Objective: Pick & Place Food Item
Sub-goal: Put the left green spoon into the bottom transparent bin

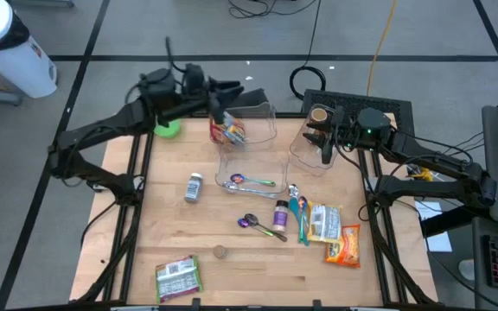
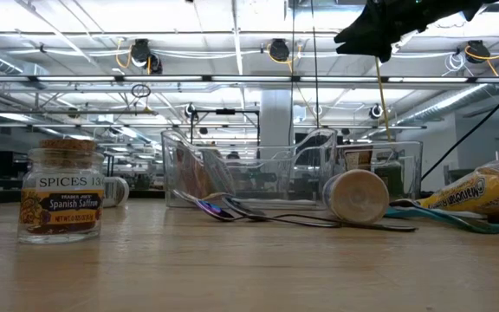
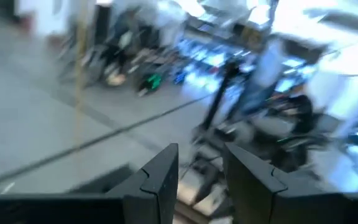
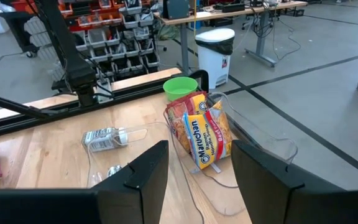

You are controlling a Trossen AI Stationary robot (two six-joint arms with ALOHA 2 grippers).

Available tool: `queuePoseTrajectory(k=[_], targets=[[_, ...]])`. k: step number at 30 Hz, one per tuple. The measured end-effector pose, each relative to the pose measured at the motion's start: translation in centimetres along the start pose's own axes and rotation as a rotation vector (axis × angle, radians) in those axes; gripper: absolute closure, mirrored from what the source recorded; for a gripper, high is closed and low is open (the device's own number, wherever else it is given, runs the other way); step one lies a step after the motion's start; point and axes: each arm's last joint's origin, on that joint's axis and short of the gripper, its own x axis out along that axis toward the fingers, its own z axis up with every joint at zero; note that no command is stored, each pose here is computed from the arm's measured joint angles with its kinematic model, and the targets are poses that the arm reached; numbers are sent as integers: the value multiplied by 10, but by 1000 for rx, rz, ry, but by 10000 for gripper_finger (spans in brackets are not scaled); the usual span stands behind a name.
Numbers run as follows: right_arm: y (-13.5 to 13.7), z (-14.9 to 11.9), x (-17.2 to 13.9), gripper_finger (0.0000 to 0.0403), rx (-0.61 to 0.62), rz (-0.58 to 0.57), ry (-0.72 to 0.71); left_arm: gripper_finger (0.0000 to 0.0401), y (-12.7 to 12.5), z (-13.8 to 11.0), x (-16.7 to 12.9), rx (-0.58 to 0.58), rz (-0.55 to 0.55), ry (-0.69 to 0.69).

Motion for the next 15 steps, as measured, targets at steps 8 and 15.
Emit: queuePoseTrajectory(k=[8,15], targets=[[0,0,0,236,0,0,0,270,-9,2,-4,-14,-7,-22],[0,0,0,236,0,0,0,270,-8,2,-4,-155,0,-30]])
